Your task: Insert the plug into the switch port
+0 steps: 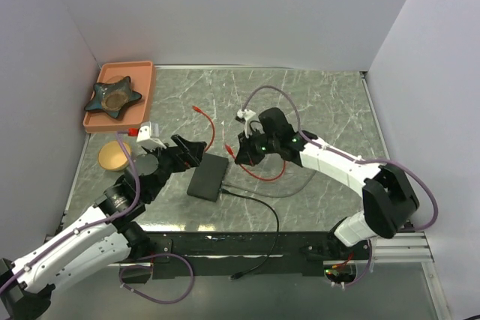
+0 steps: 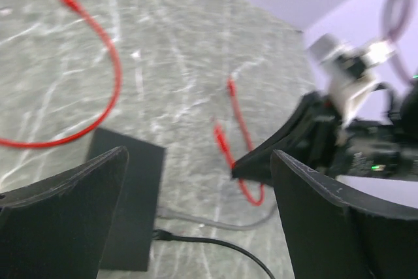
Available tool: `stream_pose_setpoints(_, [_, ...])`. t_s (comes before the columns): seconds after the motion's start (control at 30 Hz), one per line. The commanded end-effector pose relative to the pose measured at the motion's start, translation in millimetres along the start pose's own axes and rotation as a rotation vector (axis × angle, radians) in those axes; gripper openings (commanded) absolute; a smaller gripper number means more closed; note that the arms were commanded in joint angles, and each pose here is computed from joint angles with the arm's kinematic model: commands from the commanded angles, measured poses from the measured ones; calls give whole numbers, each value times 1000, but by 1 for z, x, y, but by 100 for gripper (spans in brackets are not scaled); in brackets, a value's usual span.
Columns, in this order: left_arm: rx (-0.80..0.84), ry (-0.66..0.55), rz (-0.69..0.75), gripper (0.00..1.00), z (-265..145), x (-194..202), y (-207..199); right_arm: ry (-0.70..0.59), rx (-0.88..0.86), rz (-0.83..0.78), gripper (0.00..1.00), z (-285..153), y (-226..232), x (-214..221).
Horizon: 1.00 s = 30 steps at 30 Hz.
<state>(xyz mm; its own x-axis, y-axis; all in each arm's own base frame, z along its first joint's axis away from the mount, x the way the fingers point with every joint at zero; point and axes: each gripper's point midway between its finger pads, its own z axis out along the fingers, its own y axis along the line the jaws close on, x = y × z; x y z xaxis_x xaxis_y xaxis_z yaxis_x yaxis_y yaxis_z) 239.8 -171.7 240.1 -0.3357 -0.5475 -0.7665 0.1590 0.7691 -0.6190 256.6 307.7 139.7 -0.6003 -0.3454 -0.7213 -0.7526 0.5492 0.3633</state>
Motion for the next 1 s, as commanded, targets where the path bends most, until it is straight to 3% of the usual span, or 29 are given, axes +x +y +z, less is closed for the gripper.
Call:
stream_pose_setpoints(0.0, [264, -12, -1, 97, -9, -14, -53, -120, -228, -107, 0, -23, 49, -17])
stream_pose_setpoints(0.1, [351, 36, 7, 99, -10, -4, -68, -142, -315, -149, 0, -35, 66, -13])
stream_pose_setpoints(0.43, [529, 122, 33, 87, -8, 11, -94, -199, -406, -210, 0, -59, 89, -13])
stream_pose_setpoints(0.67, [567, 139, 36, 68, -6, 20, -91, -226, -404, -219, 0, -65, 92, -17])
stream_pose_setpoints(0.87, [614, 162, 38, 65, -5, 27, -95, -248, -442, -236, 0, -71, 99, -19])
stream_pose_setpoints(0.97, [622, 163, 33, 56, -4, 28, -96, -248, -462, -238, 0, -73, 103, -18])
